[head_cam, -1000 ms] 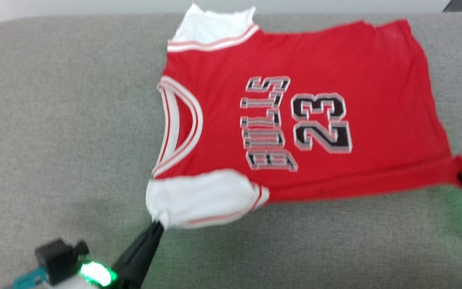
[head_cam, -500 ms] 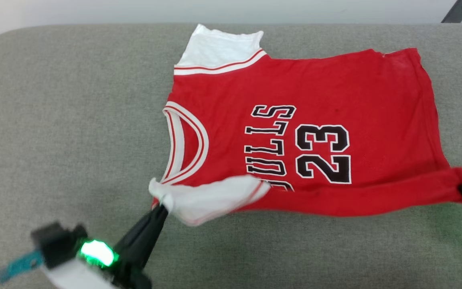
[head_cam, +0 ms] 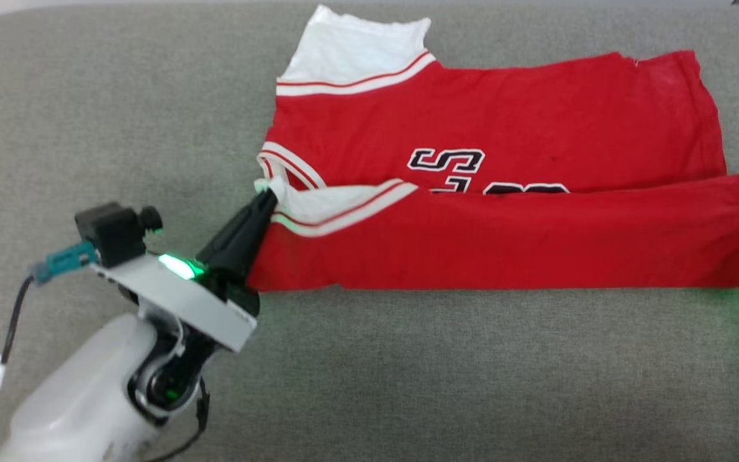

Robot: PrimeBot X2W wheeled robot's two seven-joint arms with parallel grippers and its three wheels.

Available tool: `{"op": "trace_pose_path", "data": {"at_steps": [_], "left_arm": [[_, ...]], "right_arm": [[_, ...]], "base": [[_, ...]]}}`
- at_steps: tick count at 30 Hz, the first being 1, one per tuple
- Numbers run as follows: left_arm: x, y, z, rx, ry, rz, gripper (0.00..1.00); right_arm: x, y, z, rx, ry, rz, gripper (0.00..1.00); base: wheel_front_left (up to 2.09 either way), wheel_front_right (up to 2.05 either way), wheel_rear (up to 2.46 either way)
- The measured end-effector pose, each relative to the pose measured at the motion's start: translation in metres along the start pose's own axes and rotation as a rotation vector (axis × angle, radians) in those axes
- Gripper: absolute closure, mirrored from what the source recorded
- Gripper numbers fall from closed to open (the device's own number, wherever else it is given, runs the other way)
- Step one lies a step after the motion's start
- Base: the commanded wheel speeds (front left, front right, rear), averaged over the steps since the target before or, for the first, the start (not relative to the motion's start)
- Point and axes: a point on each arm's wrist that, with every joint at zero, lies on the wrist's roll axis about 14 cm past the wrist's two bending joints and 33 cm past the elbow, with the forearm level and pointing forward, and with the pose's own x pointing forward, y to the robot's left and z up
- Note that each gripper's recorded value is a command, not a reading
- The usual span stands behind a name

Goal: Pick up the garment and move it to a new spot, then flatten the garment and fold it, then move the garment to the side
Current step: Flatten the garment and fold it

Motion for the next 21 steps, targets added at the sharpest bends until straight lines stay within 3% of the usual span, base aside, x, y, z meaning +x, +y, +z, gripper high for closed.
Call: {"op": "trace_pose_path", "data": {"at_steps": [11, 12, 13, 14, 15, 16, 17, 21], "left_arm": [[0.021, 0.043, -0.038, 0.058, 0.109, 0.099, 1.0], [0.021, 0.047, -0.04, 0.071, 0.115, 0.107, 0.9], [0.021, 0.05, -0.04, 0.092, 0.119, 0.112, 0.68], [0.021, 0.051, -0.041, 0.118, 0.129, 0.11, 0.43], [0.021, 0.05, -0.042, 0.137, 0.139, 0.106, 0.0], [0.02, 0.051, -0.042, 0.147, 0.142, 0.108, 0.0], [0.019, 0.051, -0.04, 0.158, 0.14, 0.108, 0.0], [0.014, 0.05, -0.024, 0.247, 0.147, 0.094, 0.0]], "right_arm": [[0.031, -0.012, -0.036, 0.013, 0.062, -0.032, 1.0], [0.032, -0.012, -0.036, 0.015, 0.054, -0.032, 1.0], [0.034, -0.011, -0.035, 0.012, 0.043, -0.031, 1.0], [0.035, -0.011, -0.034, 0.005, 0.038, -0.032, 0.84], [0.035, -0.012, -0.034, 0.005, 0.031, -0.036, 0.61], [0.034, -0.013, -0.034, 0.008, 0.022, -0.041, 0.04], [0.033, -0.014, -0.034, 0.009, 0.016, -0.044, 0.0], [0.028, -0.015, -0.024, 0.024, -0.033, -0.055, 0.0]], "base": [[0.0, 0.0, 0.0], [0.0, 0.0, 0.0], [0.0, 0.0, 0.0], [0.0, 0.0, 0.0], [0.0, 0.0, 0.0], [0.0, 0.0, 0.0], [0.0, 0.0, 0.0], [0.0, 0.0, 0.0]]}}
